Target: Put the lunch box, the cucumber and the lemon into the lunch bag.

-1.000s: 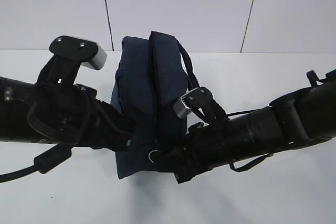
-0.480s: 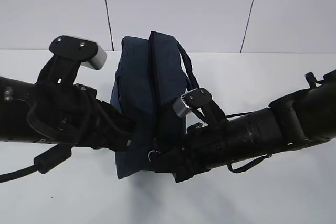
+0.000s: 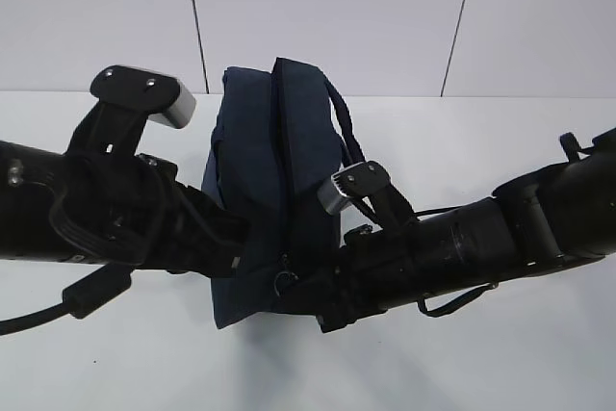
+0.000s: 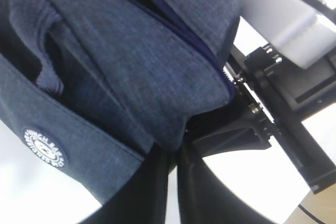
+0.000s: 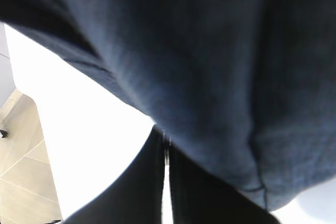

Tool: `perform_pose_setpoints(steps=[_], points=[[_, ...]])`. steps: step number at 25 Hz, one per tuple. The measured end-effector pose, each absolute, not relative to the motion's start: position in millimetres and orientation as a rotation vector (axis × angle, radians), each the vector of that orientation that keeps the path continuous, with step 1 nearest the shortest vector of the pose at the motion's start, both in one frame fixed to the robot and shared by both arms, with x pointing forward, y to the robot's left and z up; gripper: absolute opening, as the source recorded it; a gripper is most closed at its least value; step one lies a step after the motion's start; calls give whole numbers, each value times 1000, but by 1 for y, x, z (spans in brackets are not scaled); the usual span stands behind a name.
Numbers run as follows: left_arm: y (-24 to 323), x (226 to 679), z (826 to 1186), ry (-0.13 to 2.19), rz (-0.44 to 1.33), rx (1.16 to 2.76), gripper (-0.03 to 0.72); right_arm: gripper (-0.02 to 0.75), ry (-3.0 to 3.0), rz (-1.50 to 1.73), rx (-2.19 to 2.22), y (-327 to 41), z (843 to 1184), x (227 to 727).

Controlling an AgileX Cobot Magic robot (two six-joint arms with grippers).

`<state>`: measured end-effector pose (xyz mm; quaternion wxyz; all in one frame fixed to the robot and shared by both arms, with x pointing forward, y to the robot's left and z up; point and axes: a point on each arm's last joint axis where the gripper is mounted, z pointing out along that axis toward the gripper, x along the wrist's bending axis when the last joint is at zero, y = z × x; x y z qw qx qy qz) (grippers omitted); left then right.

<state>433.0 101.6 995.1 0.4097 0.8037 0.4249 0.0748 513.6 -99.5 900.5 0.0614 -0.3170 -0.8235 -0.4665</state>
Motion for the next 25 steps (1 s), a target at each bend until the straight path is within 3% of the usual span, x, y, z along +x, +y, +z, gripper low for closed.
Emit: perform_pose_setpoints(steps=[9,16,25], points=[[102,433,995,1070,188,2024,4,22,-2473,-1414,-963,-99,901,513],[102,433,995,1070,188,2024,4,127,-2424,-1421,-975,-98,903,512],[102,433,995,1070,188,2024,4,150,-2416,-1452,-962,-95,908,516]])
